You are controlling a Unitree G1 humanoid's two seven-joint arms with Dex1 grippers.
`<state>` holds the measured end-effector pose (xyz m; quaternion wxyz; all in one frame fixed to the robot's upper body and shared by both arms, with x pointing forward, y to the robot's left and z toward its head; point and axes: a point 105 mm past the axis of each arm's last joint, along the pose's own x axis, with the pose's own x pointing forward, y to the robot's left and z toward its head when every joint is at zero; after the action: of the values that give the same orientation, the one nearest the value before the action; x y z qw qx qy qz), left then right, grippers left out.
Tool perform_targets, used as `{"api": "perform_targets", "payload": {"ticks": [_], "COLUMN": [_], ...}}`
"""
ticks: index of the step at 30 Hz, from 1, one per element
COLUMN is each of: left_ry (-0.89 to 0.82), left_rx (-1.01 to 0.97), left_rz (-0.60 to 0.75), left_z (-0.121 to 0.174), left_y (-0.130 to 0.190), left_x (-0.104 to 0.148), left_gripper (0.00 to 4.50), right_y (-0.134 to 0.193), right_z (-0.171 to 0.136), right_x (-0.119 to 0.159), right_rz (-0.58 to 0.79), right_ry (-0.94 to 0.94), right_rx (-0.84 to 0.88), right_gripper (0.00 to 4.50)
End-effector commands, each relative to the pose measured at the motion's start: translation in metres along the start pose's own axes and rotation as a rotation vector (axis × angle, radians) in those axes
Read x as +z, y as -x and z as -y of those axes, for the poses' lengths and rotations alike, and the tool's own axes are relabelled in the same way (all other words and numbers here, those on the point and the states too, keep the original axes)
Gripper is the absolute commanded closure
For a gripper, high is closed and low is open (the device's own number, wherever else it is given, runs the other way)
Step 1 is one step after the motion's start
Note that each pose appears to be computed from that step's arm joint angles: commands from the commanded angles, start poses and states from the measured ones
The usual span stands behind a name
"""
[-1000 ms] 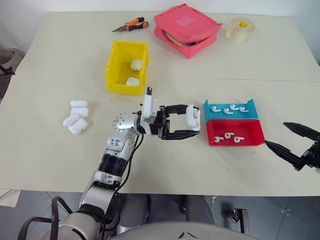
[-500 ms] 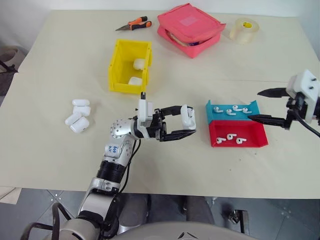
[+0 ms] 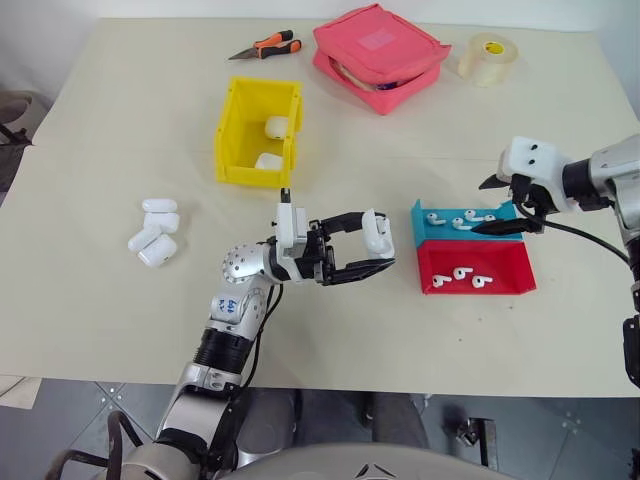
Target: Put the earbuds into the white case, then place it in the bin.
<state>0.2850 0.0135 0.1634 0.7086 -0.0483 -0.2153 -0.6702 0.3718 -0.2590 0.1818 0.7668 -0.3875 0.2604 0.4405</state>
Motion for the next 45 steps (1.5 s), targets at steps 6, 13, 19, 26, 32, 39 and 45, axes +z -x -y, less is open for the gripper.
{"api": "perform_targets", "payload": {"ticks": [6, 13, 19, 26, 32, 39, 45], "left_ry": [-0.048, -0.050, -0.051, -0.051, -0.053, -0.057, -0.058], "left_rx": [0.005, 0.009, 0.015, 0.018, 0.019, 0.022, 0.025], "left_rz": [0.034, 0.040, 0.043, 0.044, 0.045, 0.044, 0.042], "left_z": [0.003, 0.002, 0.002, 0.003, 0.002, 0.001, 0.000], "left_y": [-0.004, -0.004, -0.004, -0.004, -0.004, -0.004, -0.003], "left_x": [0.010, 0.011, 0.011, 0.011, 0.011, 0.011, 0.012], "left_gripper": [1.69, 1.69, 1.69, 1.69, 1.69, 1.69, 1.69], "right_y": [0.009, 0.002, -0.001, -0.005, -0.007, -0.010, -0.013], "right_z": [0.010, 0.010, 0.010, 0.009, 0.007, 0.004, 0.004], "right_x": [-0.014, -0.018, -0.020, -0.019, -0.020, -0.022, -0.020], "right_rz": [-0.109, -0.155, -0.171, -0.176, -0.176, -0.178, -0.156], "right_ry": [0.041, 0.086, 0.098, 0.097, 0.098, 0.094, 0.090], "right_rx": [0.001, 0.024, 0.038, 0.051, 0.061, 0.080, 0.068], "right_gripper": [0.03, 0.03, 1.62, 2.89, 2.89, 2.89, 4.00]}}
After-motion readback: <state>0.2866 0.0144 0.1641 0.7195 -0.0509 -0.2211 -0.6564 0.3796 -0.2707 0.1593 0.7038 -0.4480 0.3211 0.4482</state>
